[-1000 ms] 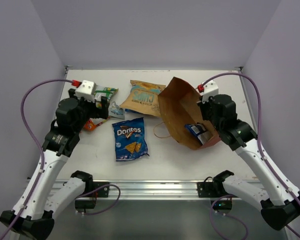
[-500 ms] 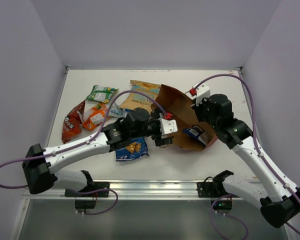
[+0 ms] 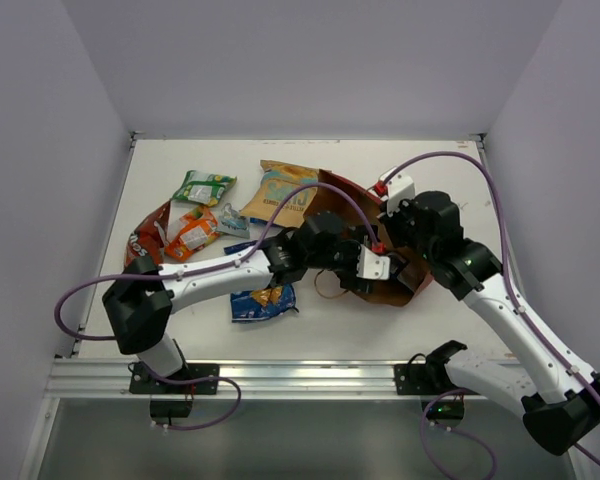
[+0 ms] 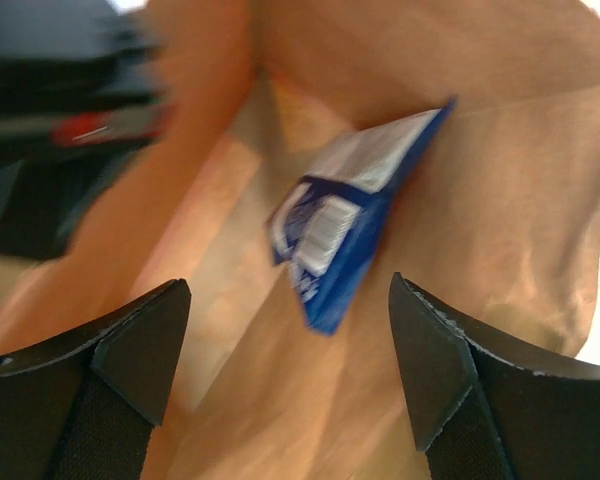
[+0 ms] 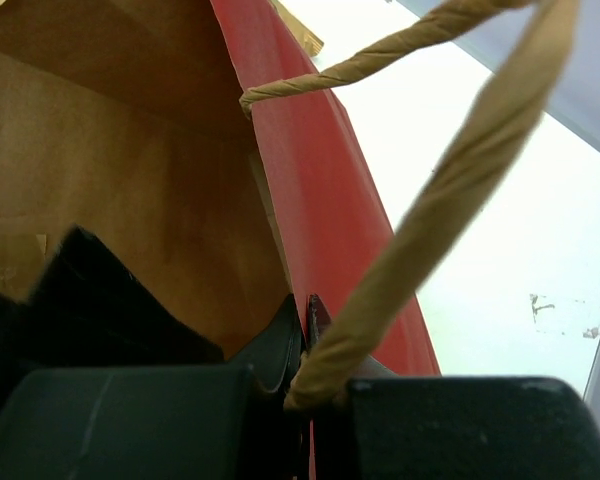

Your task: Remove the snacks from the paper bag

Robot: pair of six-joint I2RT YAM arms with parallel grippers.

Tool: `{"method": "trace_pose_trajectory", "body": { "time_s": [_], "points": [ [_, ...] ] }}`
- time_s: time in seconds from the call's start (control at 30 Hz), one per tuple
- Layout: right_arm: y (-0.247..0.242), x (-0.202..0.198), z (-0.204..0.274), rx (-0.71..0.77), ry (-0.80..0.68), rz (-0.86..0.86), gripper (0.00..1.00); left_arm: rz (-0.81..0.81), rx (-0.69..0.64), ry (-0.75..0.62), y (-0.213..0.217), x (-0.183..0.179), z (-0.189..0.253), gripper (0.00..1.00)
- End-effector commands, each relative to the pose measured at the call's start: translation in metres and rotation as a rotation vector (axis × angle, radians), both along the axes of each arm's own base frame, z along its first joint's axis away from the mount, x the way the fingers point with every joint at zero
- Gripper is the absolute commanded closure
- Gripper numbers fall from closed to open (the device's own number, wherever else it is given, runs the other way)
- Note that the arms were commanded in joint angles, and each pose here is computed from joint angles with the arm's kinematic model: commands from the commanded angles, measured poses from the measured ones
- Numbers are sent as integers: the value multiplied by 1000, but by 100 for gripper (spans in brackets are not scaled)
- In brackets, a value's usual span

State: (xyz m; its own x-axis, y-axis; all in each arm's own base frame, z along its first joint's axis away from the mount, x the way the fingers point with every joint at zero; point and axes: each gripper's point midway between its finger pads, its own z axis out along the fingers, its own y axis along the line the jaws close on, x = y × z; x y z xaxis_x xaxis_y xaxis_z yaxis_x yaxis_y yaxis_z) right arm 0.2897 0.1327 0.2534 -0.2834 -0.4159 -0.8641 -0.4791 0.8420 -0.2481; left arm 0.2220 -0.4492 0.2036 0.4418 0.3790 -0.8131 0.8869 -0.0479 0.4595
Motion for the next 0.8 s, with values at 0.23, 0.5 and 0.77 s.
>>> {"method": "trace_pose_trajectory", "body": {
  "time_s": [0.23,0.5,0.77],
  "points": [
    [3,-4,13,27,-34,18,100,-164,-25,-19,-32,-23,-11,21],
    [8,-12,14,61,-16,44,100,-86,14,-41,-43,0,-52,34],
    [3,-16,12,73,-22,24,100,-25,-24,-68,-50,15,-42,93]
  ]
}}
